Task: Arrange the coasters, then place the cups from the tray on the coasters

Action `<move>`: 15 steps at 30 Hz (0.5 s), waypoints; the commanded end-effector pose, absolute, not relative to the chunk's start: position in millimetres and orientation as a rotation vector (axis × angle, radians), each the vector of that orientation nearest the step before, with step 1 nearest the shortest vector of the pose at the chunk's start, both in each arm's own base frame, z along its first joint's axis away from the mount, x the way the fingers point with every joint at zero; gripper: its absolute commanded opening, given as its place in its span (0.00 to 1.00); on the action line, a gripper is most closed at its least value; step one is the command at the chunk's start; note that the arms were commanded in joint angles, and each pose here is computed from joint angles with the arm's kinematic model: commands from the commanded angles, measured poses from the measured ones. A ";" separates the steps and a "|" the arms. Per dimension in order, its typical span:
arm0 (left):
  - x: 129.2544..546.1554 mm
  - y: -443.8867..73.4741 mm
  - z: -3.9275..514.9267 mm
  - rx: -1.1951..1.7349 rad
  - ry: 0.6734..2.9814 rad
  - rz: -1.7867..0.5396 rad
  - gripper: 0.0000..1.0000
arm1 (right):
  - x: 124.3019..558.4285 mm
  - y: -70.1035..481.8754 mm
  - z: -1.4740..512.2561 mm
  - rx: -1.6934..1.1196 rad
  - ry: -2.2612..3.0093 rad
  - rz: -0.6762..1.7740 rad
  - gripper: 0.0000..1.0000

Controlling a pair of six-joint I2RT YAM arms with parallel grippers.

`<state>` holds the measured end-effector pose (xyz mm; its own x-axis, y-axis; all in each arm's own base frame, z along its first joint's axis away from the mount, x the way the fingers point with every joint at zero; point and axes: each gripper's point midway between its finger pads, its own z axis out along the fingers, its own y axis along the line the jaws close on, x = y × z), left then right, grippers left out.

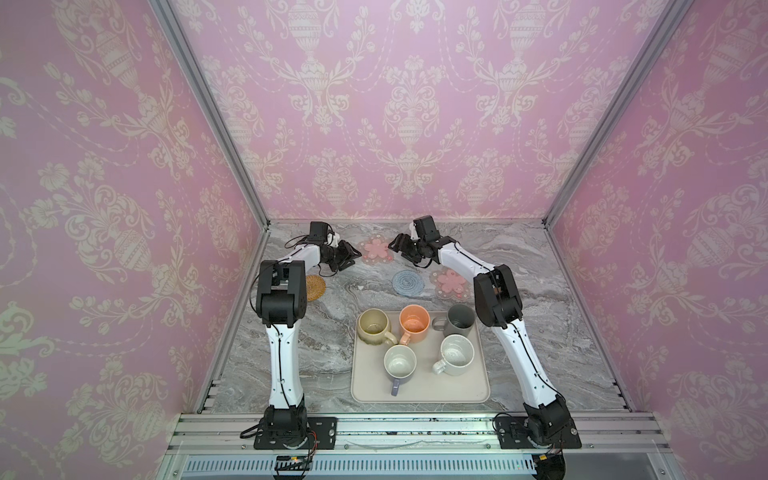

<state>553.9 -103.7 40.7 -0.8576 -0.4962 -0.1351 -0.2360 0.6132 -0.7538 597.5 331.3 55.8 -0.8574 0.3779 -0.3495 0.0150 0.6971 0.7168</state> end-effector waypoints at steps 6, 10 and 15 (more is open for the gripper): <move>557.2 -102.1 10.4 -0.700 2.515 -1.151 0.47 | 596.3 350.4 32.3 0.359 2.456 1.088 0.70; 558.5 -102.6 8.8 -0.721 2.502 -1.164 0.48 | 591.2 363.6 28.3 0.363 2.472 1.142 0.71; 558.0 -102.7 5.8 -0.736 2.498 -1.172 0.48 | 578.5 381.2 22.8 0.339 2.510 1.173 0.70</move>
